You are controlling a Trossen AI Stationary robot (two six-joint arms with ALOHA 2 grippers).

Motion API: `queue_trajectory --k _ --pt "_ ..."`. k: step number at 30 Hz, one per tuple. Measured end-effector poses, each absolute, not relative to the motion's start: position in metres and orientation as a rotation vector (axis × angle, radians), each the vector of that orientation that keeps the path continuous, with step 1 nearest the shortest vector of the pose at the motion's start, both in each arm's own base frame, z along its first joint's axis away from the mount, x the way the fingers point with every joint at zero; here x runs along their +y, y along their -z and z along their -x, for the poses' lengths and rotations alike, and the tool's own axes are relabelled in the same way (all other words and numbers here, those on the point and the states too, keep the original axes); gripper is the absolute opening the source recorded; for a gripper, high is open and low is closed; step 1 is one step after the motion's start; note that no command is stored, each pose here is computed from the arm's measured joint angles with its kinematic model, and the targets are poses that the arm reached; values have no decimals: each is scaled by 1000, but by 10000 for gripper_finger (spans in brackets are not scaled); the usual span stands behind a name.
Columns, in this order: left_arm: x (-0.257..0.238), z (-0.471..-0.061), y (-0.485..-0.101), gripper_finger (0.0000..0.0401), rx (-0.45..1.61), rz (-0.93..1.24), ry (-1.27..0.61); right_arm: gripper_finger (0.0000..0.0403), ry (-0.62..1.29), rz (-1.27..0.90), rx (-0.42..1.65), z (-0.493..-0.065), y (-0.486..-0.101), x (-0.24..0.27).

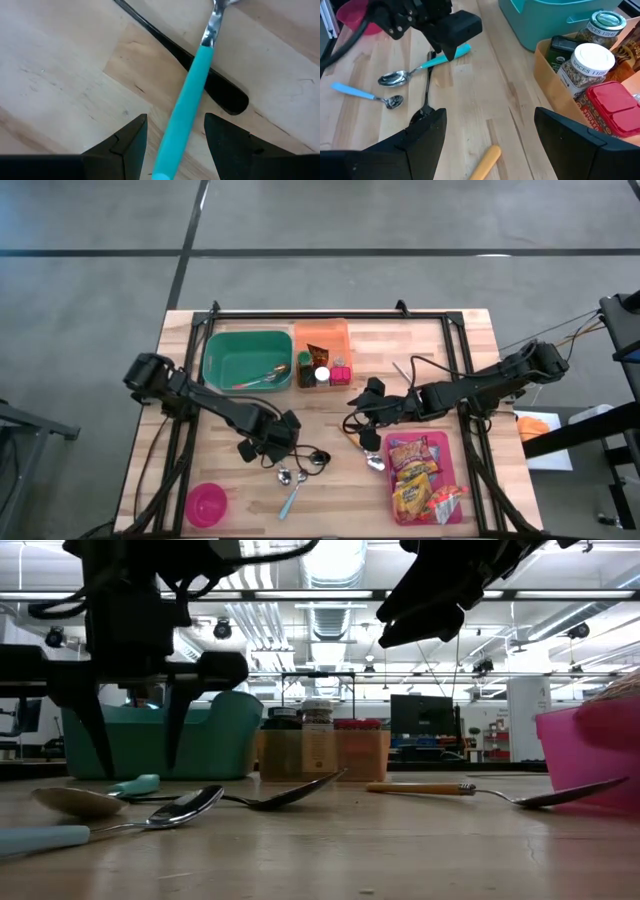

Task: Pick & Place Food Item
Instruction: Put the top left light blue spoon into the green bin

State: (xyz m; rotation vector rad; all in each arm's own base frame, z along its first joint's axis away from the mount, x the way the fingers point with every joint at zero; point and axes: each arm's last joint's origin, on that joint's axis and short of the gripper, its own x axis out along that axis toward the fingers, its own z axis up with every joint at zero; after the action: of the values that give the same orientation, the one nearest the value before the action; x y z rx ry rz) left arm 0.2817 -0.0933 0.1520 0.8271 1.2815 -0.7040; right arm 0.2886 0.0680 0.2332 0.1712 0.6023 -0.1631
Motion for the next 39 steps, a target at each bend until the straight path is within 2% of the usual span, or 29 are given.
queue_trajectory --k 14,17,22,24,39 --pt "-93 -283 -139 188 1304 -925 794 299 158 -180 578 -290 -235 68" --pt "-92 -283 -138 152 1306 -926 795 299 158 -180 578 -290 -235 68" --pt "-92 -280 -136 63 1310 -921 805 299 159 -180 577 -290 -235 68" --pt "-91 -280 -136 39 1308 -909 812 299 158 -180 578 -290 -235 68" --pt "-91 -278 -146 38 1310 -820 767 299 164 -205 576 -290 -235 69"
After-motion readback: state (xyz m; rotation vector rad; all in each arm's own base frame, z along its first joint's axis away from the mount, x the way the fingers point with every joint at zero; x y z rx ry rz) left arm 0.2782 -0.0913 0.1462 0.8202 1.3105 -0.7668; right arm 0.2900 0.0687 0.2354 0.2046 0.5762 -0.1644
